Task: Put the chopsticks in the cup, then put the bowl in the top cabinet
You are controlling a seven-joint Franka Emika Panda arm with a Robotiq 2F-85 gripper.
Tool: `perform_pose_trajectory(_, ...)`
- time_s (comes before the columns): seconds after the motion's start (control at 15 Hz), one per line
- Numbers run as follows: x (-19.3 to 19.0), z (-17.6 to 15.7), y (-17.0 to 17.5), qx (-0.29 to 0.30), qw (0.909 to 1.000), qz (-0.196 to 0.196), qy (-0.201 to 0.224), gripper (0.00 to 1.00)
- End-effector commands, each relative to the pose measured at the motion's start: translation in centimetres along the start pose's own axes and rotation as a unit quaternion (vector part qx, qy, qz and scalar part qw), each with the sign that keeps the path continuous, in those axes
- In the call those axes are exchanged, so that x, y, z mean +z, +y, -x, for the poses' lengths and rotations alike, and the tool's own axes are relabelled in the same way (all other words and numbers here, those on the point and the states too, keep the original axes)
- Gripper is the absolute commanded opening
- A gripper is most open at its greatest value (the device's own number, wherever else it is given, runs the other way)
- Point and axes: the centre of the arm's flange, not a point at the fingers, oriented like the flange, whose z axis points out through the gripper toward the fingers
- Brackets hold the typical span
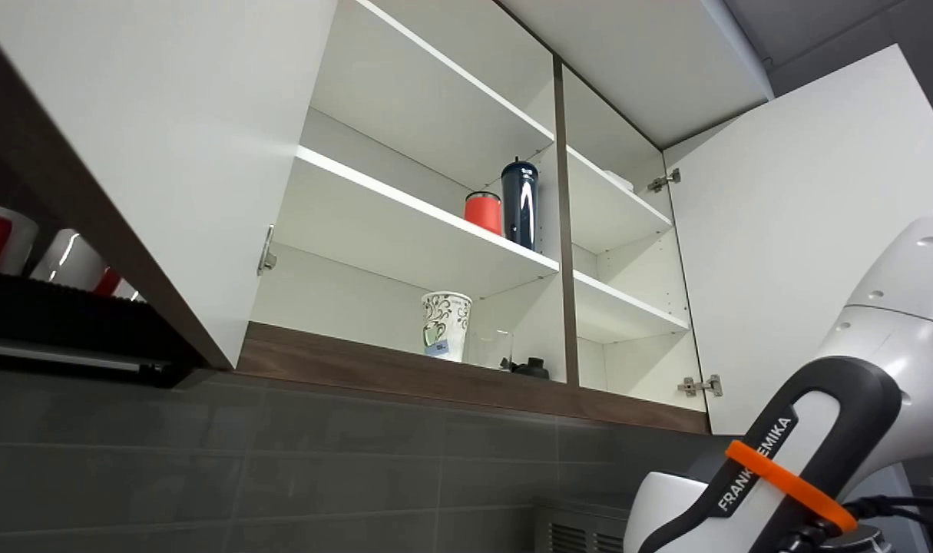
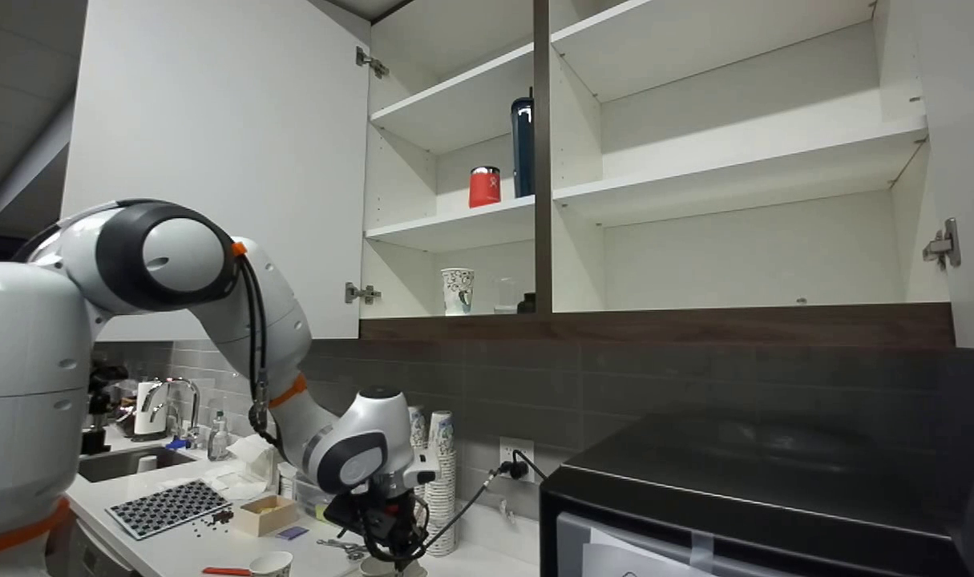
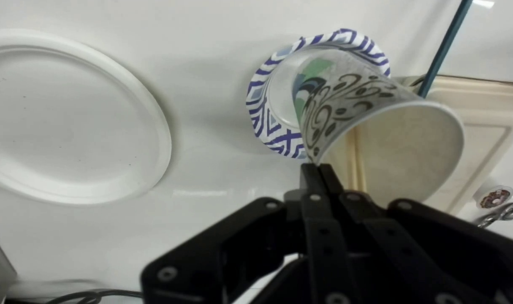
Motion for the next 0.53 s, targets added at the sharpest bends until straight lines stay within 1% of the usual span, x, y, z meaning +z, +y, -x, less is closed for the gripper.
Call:
perform_pose_trajectory(0.0,3.4,-1.5,-0.4,0.001,1.0,0.006,0.006,0.01)
perform_pose_trajectory(0.2,5.5,-2.0,-0.5,0.003,0.9996,0.011,0.027,0.01)
perform_pose_trajectory(0.47,8.2,-2.4,-0.2,0.005,0.9992,0.019,0.033,0.01)
